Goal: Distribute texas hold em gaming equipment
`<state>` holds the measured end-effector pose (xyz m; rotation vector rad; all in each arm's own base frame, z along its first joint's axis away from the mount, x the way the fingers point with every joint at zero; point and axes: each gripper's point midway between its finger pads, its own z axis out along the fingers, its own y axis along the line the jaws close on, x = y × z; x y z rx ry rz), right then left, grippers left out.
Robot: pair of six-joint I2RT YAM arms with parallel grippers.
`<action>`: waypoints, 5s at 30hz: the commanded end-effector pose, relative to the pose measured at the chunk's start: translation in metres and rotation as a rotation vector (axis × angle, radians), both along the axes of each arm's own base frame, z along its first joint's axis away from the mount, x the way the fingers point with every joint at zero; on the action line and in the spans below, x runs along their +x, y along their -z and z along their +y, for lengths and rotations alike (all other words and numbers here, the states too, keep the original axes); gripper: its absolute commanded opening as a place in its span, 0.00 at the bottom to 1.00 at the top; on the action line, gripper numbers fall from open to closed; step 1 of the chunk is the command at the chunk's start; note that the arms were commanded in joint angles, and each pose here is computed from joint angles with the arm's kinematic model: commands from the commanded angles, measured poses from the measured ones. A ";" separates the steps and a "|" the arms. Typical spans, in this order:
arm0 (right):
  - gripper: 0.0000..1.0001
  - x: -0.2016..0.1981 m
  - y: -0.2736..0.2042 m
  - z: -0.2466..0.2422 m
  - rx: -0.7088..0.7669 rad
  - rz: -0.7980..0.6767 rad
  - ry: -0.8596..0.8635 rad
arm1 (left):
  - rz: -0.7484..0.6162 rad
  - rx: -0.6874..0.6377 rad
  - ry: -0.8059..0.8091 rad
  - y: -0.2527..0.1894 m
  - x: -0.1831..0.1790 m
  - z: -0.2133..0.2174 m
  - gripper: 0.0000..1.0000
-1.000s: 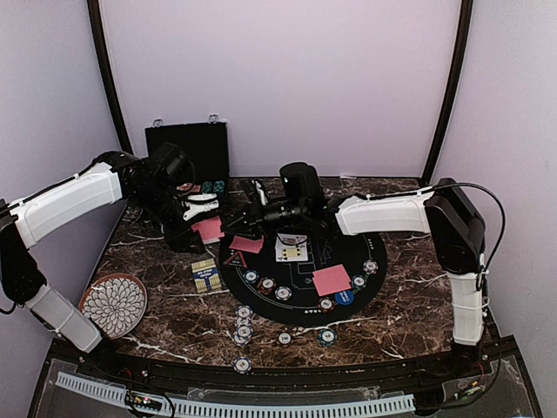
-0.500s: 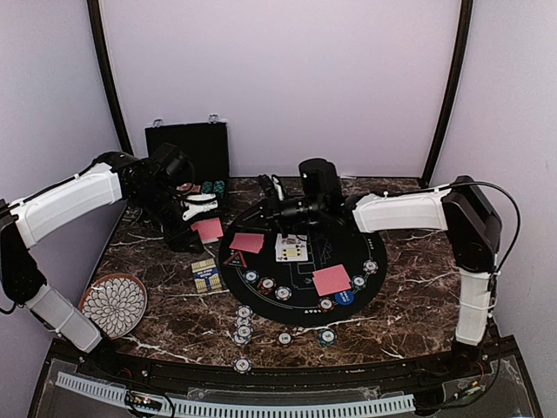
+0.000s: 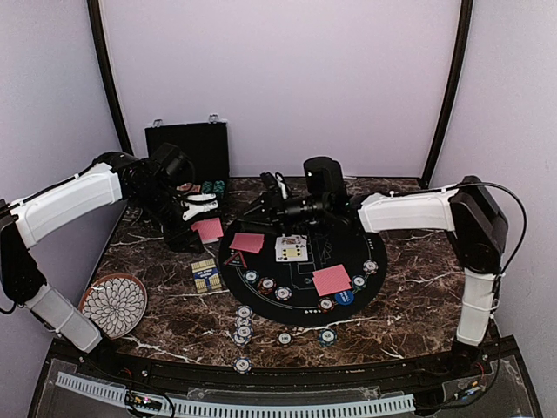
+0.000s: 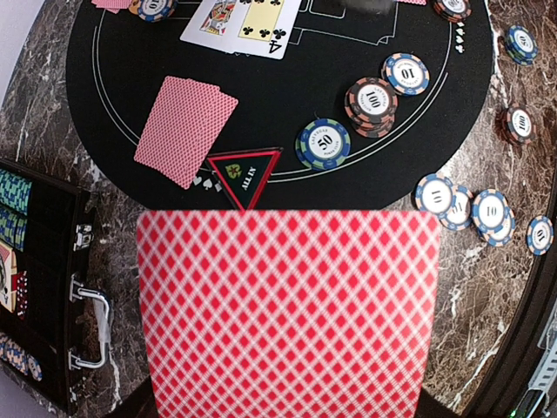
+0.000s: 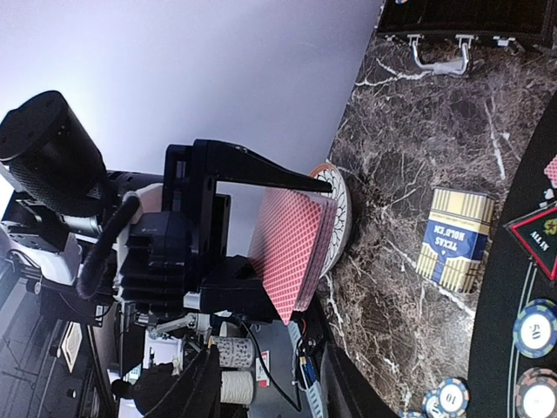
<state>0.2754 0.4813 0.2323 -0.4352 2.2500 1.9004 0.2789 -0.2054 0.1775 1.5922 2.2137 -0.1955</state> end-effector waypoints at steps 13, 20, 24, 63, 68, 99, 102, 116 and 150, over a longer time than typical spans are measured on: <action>0.34 -0.018 0.003 0.050 0.068 0.026 -0.105 | -0.035 -0.043 0.008 -0.017 0.000 -0.003 0.00; 0.26 -0.017 0.002 0.055 0.083 0.038 -0.113 | -0.035 -0.045 0.007 -0.018 0.000 -0.003 0.00; 0.23 -0.018 0.003 0.057 0.083 0.044 -0.119 | -0.039 -0.045 0.008 -0.019 0.000 -0.003 0.00; 0.00 0.020 0.008 -0.045 -0.107 -0.049 0.074 | -0.036 -0.018 0.001 -0.011 -0.002 0.003 0.00; 0.00 0.025 0.009 -0.074 -0.158 -0.068 0.122 | -0.037 -0.002 -0.005 -0.006 -0.001 0.005 0.00; 0.00 0.046 0.109 -0.136 -1.712 -0.746 0.287 | -0.056 0.006 -0.015 -0.014 -0.003 0.011 0.00; 0.00 0.042 0.125 -0.123 -1.691 -0.731 0.246 | -0.055 0.003 -0.014 -0.014 -0.004 0.010 0.00; 0.34 0.022 0.175 -0.062 -1.488 -0.599 0.141 | -0.056 0.000 -0.011 -0.015 -0.003 0.009 0.00; 0.64 0.072 0.105 -0.103 -0.569 -0.110 0.292 | -0.035 -0.012 -0.003 -0.014 -0.004 0.005 0.00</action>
